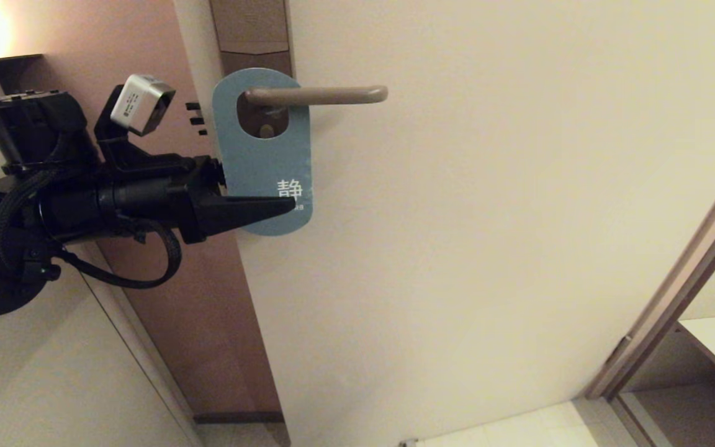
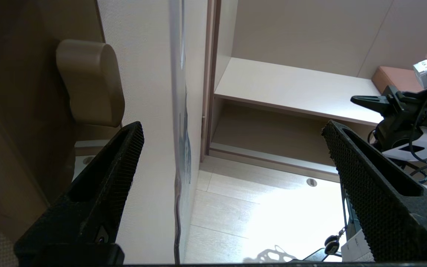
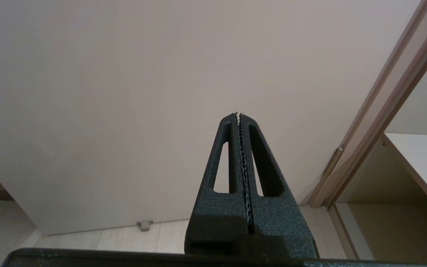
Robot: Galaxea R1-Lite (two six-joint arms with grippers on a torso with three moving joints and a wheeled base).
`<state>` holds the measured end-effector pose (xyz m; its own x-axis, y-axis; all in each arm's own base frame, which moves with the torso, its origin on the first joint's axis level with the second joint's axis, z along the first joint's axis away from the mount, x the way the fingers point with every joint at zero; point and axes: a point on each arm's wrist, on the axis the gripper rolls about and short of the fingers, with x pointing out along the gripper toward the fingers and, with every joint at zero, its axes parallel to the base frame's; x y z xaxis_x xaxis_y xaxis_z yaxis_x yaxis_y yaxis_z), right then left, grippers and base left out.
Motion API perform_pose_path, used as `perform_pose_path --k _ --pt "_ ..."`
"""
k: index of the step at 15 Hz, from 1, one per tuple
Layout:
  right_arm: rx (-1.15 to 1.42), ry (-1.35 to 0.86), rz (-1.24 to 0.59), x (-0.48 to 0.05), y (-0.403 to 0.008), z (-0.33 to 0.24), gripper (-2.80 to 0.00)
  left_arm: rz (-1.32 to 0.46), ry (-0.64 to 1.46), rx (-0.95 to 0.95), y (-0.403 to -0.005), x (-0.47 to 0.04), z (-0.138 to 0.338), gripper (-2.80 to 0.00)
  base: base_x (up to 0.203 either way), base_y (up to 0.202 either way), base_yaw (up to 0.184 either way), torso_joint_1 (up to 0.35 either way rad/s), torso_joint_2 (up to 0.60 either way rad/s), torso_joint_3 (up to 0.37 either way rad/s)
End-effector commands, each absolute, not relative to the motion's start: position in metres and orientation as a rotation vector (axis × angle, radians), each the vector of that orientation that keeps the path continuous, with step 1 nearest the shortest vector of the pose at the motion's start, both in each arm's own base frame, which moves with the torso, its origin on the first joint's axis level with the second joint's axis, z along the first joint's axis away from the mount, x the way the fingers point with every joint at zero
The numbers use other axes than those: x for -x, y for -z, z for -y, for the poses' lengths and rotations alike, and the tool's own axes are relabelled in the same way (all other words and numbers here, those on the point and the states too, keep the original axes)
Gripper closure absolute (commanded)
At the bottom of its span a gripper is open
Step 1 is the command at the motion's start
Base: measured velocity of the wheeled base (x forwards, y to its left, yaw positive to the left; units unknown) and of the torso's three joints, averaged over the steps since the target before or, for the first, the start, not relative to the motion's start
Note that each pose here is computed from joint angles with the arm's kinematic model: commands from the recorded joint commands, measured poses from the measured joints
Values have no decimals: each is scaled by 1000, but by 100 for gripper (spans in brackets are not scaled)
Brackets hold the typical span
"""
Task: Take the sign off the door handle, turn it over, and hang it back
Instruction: Take down the sign
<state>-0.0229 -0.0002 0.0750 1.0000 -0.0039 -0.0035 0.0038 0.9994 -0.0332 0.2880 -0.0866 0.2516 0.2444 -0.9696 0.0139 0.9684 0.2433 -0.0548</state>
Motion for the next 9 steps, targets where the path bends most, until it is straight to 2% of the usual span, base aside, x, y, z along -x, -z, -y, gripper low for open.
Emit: perform_pose_path --k 1,7,8,9 --pt "34 5 -5 23 -75 0 0 -19 1332 53 -253 -287 87 -280 0 0 0 0 0 0" --pt "34 4 -5 23 -75 0 0 -5 1330 37 -253 -287 87 -280 0 0 0 0 0 0" --pt "34 5 -5 23 -75 0 0 -7 1333 39 -253 -287 87 0 0 0 0 0 0 0" --pt "34 3 -5 23 -75 0 0 -9 1335 41 -253 -286 87 0 0 0 0 0 0 0"
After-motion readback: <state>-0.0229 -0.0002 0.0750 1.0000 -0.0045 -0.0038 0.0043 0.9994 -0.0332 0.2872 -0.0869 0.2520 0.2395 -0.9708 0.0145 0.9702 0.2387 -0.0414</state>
